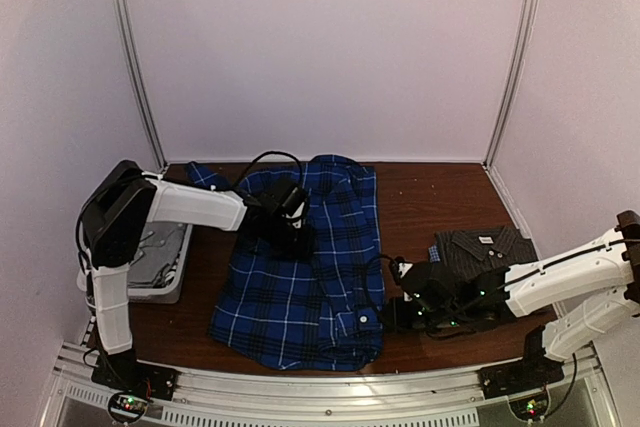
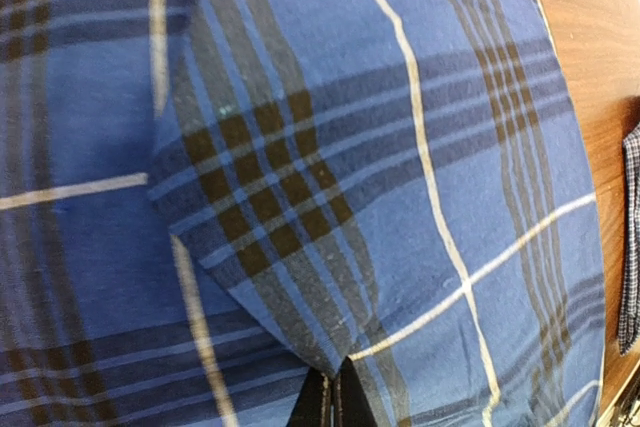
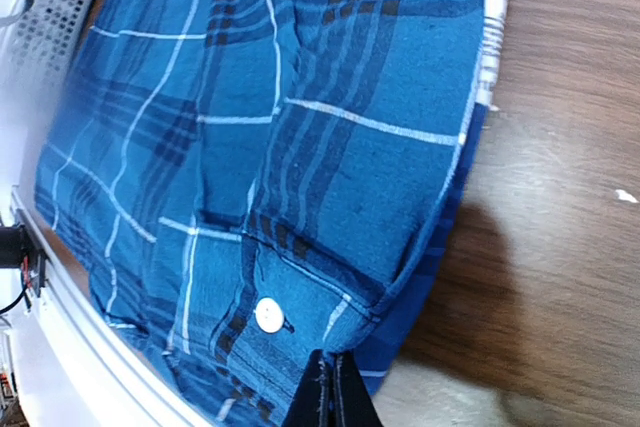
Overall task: Fold and stack the long sleeve shirts
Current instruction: Adjust the sleeve of the 1/3-folded shirt, then move the 1/3-folded shirt to the center of the board.
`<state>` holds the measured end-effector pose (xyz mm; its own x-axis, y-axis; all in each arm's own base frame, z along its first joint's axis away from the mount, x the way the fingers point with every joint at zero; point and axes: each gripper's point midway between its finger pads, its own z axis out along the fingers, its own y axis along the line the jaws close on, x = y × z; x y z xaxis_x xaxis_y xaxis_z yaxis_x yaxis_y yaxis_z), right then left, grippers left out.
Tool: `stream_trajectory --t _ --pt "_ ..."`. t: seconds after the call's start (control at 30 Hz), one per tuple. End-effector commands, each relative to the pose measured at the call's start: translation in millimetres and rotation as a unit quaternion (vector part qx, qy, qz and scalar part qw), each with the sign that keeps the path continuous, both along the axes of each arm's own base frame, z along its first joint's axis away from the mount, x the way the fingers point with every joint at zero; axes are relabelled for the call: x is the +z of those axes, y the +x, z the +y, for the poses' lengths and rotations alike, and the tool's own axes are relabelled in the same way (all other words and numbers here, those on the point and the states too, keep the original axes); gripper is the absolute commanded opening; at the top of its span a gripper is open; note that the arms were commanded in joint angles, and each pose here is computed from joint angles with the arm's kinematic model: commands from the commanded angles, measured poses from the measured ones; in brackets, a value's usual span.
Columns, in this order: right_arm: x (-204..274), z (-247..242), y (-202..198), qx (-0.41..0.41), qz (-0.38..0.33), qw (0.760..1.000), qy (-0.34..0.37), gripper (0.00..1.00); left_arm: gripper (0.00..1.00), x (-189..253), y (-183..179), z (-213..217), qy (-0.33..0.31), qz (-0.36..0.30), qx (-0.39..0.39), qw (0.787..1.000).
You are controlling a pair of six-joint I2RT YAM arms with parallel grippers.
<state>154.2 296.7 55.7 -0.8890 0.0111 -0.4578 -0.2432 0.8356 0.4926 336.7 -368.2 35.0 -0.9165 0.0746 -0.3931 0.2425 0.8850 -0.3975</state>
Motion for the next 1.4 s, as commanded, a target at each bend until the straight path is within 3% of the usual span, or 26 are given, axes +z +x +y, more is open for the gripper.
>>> stream_trajectory --t 0.0,0.43,0.53,0.6,0.67,0.77,0.9,1.03,1.37 --pt "16.7 20.0 -8.3 0.021 0.002 0.999 0.025 0.01 0.0 36.4 20.5 9.2 -0.008 -0.045 0.014 0.999" --pt "-3.8 27.2 -16.4 0.025 0.017 0.999 0.009 0.06 0.0 19.2 14.7 15.5 0.007 -0.029 0.007 1.0" --pt "1.4 25.5 -15.2 0.02 0.013 1.0 0.007 0.19 0.02 16.2 12.5 21.2 0.02 -0.028 0.006 0.999" --pt "10.9 23.8 -12.2 0.015 0.004 1.0 0.007 0.3 0.09 17.7 12.0 28.8 0.037 -0.034 0.009 0.999" --pt "20.9 19.5 -9.1 0.007 -0.007 1.0 0.008 0.41 0.23 24.5 15.5 41.3 0.062 -0.051 0.022 0.997" --pt "36.5 11.1 -3.4 -0.007 -0.029 1.0 0.011 0.47 0.32 39.1 15.3 50.6 0.072 -0.068 0.027 0.995" --pt "45.5 3.0 7.8 -0.022 -0.044 0.999 0.01 0.49 0.34 62.0 16.0 52.3 0.066 -0.086 0.024 0.994" --pt "48.9 -2.3 27.2 -0.04 -0.056 0.998 0.008 0.49 0.33 77.8 19.0 31.0 0.022 -0.096 -0.006 0.995" --pt "51.0 -1.2 61.5 -0.058 -0.061 0.996 0.03 0.48 0.27 54.0 49.5 -10.9 0.003 -0.09 -0.039 0.995"
